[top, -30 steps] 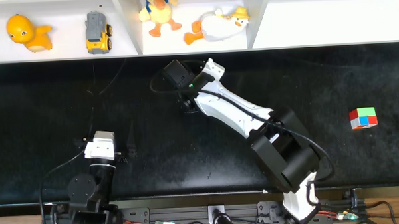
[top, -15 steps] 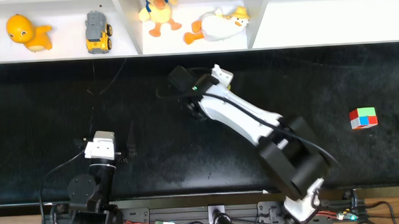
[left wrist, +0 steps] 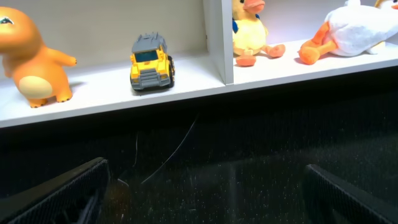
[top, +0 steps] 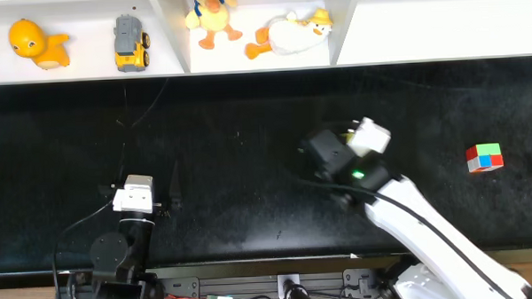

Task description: Store Toys

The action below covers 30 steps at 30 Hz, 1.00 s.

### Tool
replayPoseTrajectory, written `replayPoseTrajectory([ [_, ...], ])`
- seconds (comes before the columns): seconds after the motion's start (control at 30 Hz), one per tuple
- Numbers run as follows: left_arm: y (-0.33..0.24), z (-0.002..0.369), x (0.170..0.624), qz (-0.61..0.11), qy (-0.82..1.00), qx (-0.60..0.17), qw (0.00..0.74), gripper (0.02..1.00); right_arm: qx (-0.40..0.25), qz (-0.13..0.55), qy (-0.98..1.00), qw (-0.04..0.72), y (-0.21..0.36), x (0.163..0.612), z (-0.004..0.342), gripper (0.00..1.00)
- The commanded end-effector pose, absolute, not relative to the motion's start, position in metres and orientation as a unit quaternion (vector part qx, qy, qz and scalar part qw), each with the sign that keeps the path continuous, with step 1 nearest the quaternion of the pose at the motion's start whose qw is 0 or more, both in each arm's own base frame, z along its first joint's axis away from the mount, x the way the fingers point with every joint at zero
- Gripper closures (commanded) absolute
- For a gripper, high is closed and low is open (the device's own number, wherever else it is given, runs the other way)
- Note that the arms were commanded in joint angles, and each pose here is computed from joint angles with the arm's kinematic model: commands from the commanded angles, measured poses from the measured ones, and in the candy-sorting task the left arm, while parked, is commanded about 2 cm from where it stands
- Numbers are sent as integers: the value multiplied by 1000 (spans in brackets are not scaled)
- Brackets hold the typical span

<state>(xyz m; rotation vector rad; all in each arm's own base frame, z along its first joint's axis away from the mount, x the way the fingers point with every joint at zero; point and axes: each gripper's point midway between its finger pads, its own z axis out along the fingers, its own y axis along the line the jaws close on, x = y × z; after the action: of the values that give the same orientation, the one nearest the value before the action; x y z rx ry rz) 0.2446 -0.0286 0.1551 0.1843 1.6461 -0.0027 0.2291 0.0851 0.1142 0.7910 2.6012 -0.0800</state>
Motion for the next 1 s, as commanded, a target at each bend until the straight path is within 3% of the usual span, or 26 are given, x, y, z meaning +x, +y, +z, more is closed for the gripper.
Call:
replayPoseTrajectory([
  [0.03, -28, 156, 244, 6, 729, 87, 679, 20, 239, -35, 942, 231, 58, 232, 134, 901],
  [0.37, -28, 156, 244, 6, 729, 87, 679, 20, 127, -74, 962, 229, 8, 264, 160, 869],
  [0.67, -28, 156, 244, 6, 729, 87, 679, 20, 4, -84, 973, 216, 11, 321, 162, 879],
  [0.83, -28, 156, 244, 6, 729, 87, 679, 23, -36, -99, 973, 205, 13, 355, 159, 877],
  [1.0, -28, 156, 244, 6, 729, 87, 679, 23, -33, -100, 971, 216, 8, 391, 161, 886],
])
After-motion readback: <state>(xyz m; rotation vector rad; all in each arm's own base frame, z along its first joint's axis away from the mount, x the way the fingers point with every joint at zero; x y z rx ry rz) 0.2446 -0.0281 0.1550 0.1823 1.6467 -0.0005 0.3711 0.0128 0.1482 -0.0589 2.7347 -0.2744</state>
